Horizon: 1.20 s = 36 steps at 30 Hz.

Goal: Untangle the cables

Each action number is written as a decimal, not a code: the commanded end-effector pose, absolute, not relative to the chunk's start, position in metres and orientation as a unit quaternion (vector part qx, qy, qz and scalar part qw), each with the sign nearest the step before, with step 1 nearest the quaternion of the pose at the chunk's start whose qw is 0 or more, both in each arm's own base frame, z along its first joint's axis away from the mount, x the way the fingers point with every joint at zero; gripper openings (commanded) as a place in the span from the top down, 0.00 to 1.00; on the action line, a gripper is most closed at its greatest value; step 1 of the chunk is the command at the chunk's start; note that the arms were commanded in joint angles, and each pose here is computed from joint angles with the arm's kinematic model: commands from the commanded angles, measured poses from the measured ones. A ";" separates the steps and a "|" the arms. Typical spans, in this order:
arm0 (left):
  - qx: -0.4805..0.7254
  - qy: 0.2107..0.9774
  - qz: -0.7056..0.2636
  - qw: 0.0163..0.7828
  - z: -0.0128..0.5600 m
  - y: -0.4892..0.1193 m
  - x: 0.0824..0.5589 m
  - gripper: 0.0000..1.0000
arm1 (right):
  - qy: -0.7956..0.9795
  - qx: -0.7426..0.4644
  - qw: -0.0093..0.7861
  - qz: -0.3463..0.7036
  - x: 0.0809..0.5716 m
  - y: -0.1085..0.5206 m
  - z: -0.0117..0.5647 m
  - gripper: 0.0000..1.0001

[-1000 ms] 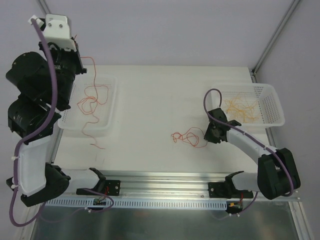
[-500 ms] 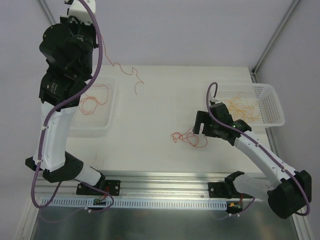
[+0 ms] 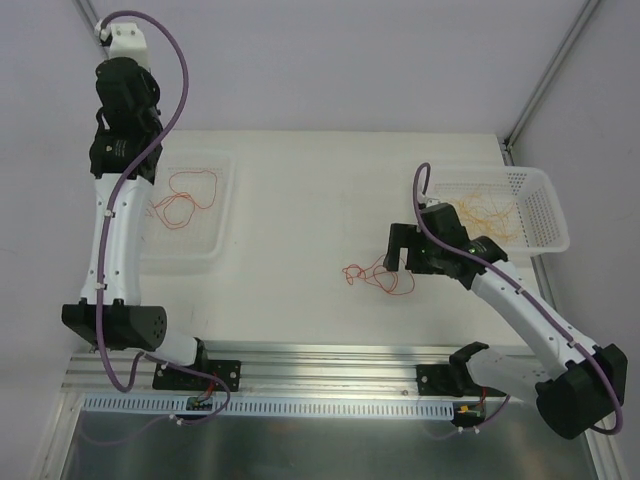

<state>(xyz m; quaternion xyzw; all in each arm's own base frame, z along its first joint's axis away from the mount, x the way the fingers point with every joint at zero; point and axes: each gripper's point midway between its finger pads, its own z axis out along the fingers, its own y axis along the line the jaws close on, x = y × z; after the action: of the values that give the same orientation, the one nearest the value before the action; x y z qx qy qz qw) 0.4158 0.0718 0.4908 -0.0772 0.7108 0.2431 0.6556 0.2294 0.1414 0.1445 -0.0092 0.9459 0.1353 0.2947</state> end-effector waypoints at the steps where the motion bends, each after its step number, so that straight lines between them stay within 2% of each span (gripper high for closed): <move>1: -0.128 0.745 0.172 0.632 0.427 0.081 0.435 0.90 | 0.944 -0.032 0.293 0.147 0.231 0.149 0.151 0.00; 5: -0.138 0.803 0.146 0.562 0.338 0.091 0.446 0.86 | 0.945 -0.039 0.282 0.159 0.232 0.156 0.150 0.00; 8: -0.144 0.820 0.110 0.542 0.309 0.081 0.447 0.81 | 0.946 -0.043 0.280 0.156 0.233 0.156 0.148 0.00; 9: -0.141 0.830 0.104 0.530 0.295 0.078 0.446 0.71 | 0.946 -0.043 0.280 0.156 0.233 0.156 0.148 0.00; 11: -0.139 0.839 0.087 0.518 0.282 0.072 0.441 0.61 | 0.947 -0.044 0.276 0.158 0.232 0.157 0.147 0.00; 12: -0.145 0.840 0.078 0.517 0.279 0.069 0.440 0.47 | 0.947 -0.043 0.277 0.159 0.232 0.158 0.147 0.00; 14: -0.145 0.844 0.061 0.512 0.273 0.063 0.434 0.37 | 0.947 -0.041 0.278 0.158 0.230 0.156 0.148 0.00; 15: -0.150 0.845 0.046 0.512 0.271 0.058 0.432 0.24 | 0.946 -0.041 0.280 0.159 0.230 0.156 0.149 0.00; 17: -0.131 0.855 -0.006 0.503 0.264 0.037 0.426 0.14 | 0.944 -0.039 0.288 0.154 0.228 0.151 0.153 0.00; 19: -0.123 0.858 -0.054 0.495 0.260 0.014 0.419 0.08 | 0.944 -0.033 0.298 0.139 0.228 0.144 0.154 0.00; 22: -0.063 0.870 -0.120 0.474 0.248 -0.048 0.399 0.03 | 0.941 -0.019 0.314 0.123 0.225 0.132 0.158 0.00; 27: 0.070 0.884 -0.214 0.410 0.218 -0.160 0.353 0.02 | 0.930 0.004 0.349 0.117 0.216 0.117 0.169 0.00; 32: 0.239 0.878 -0.226 0.347 0.177 -0.260 0.305 0.02 | 0.920 0.026 0.376 0.111 0.204 0.101 0.169 0.01; 36: 0.248 0.892 -0.231 0.299 0.150 -0.309 0.283 0.05 | 0.917 0.042 0.384 0.102 0.194 0.090 0.168 0.00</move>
<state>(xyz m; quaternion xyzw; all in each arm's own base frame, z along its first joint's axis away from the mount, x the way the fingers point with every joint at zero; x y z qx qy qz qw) 0.2912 -0.2807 0.1585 0.2437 0.8878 -0.2275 0.3172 0.2013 0.1028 0.1728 0.0202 0.9151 0.1253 0.3827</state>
